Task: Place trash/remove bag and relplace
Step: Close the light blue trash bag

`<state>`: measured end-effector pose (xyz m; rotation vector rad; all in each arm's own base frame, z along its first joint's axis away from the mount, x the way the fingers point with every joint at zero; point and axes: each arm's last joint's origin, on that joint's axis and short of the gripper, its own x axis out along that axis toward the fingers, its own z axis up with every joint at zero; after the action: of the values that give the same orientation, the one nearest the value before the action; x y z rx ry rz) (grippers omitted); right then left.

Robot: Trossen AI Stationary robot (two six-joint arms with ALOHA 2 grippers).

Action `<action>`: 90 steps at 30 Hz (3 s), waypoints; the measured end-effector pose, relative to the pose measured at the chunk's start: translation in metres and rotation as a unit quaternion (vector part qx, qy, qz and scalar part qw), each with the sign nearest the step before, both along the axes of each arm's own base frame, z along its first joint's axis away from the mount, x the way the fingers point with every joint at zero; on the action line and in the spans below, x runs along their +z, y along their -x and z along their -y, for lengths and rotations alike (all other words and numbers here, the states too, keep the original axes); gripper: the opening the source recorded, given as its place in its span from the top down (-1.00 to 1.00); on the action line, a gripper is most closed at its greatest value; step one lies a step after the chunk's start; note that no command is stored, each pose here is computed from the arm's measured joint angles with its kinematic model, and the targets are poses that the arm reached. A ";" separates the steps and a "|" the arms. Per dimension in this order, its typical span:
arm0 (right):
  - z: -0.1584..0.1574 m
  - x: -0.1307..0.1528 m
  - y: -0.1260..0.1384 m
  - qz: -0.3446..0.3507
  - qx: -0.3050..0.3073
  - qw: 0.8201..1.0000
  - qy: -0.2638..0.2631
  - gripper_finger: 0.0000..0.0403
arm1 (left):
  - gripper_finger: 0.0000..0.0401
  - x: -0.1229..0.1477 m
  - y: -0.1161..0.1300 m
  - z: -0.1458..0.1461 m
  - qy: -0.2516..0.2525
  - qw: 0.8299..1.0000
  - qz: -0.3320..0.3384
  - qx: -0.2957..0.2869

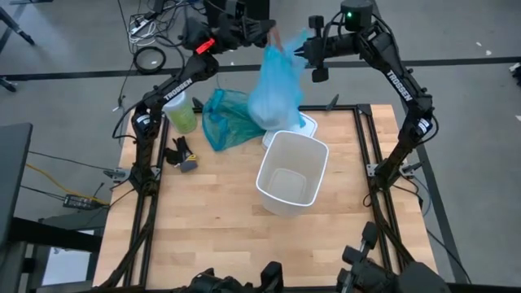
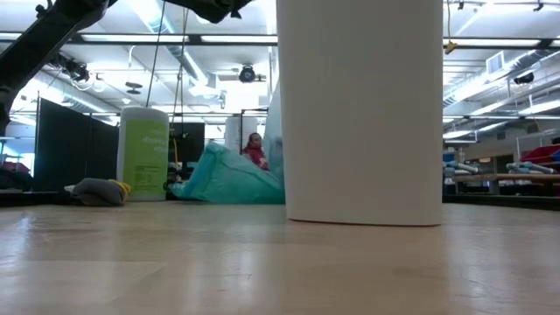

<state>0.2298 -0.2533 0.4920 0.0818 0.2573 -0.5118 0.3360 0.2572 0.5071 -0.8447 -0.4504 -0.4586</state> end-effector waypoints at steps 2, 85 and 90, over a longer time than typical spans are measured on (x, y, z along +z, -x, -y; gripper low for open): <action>0.000 0.000 0.000 -0.003 -0.006 1.000 0.001 0.90 | 0.96 -0.001 -0.001 -0.001 0.005 1.000 -0.006 0.000; 0.015 -0.037 0.019 -0.137 -0.027 0.986 -0.092 0.00 | 0.56 -0.026 -0.014 0.009 -0.200 0.957 -0.184 -0.105; 0.014 -0.041 0.055 -0.192 -0.064 0.970 -0.137 0.02 | 0.57 -0.030 -0.007 0.001 -0.170 0.953 -0.210 -0.138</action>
<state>0.1753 -0.2669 0.4509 0.2703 0.7064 -0.6175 0.3435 0.2557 0.4770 -0.6460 0.1439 -0.5766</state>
